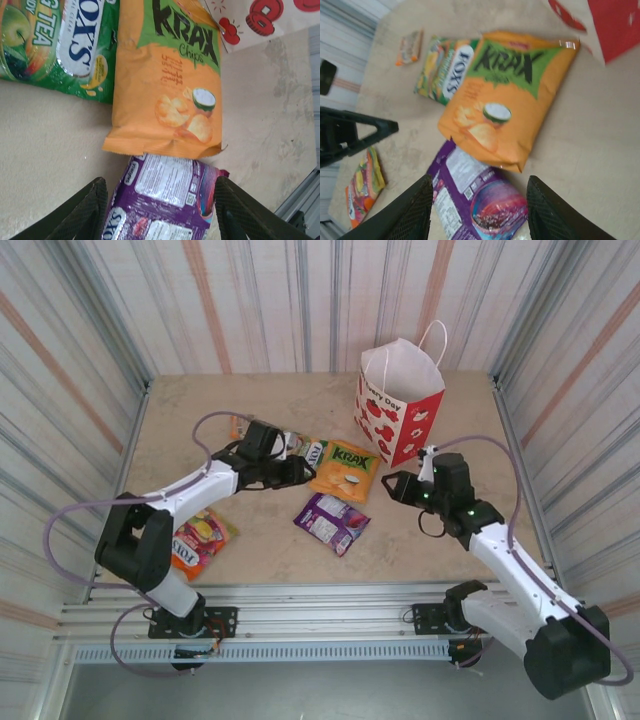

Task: Place the snacks into the paper bag

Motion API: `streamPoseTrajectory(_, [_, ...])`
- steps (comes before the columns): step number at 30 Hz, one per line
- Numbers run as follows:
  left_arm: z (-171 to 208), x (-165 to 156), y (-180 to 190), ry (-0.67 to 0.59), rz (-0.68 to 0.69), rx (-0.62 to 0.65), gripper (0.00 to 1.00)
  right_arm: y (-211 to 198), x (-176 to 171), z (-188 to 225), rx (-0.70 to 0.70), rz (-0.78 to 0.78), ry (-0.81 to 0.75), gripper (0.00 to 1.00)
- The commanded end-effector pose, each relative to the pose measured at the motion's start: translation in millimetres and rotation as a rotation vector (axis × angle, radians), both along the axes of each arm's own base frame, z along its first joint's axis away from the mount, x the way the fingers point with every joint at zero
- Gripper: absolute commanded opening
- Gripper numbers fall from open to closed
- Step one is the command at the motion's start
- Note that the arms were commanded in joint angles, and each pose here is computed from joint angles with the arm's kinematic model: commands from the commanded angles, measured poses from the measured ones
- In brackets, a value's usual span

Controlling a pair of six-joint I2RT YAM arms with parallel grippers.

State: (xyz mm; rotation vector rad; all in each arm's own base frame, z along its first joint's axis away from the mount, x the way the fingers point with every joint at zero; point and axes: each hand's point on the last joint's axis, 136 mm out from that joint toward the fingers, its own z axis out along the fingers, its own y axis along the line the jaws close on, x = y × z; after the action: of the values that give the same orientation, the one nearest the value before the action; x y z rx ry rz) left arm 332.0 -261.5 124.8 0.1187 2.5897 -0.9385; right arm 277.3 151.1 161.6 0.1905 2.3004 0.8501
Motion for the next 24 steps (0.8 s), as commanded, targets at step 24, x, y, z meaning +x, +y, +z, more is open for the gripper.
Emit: streamPoseTrajectory(24, [-70.0,62.8,-34.2,0.156,-0.053,-0.071,0.58,42.9,47.3,-98.2,0.115,-0.070,0.215,0.58])
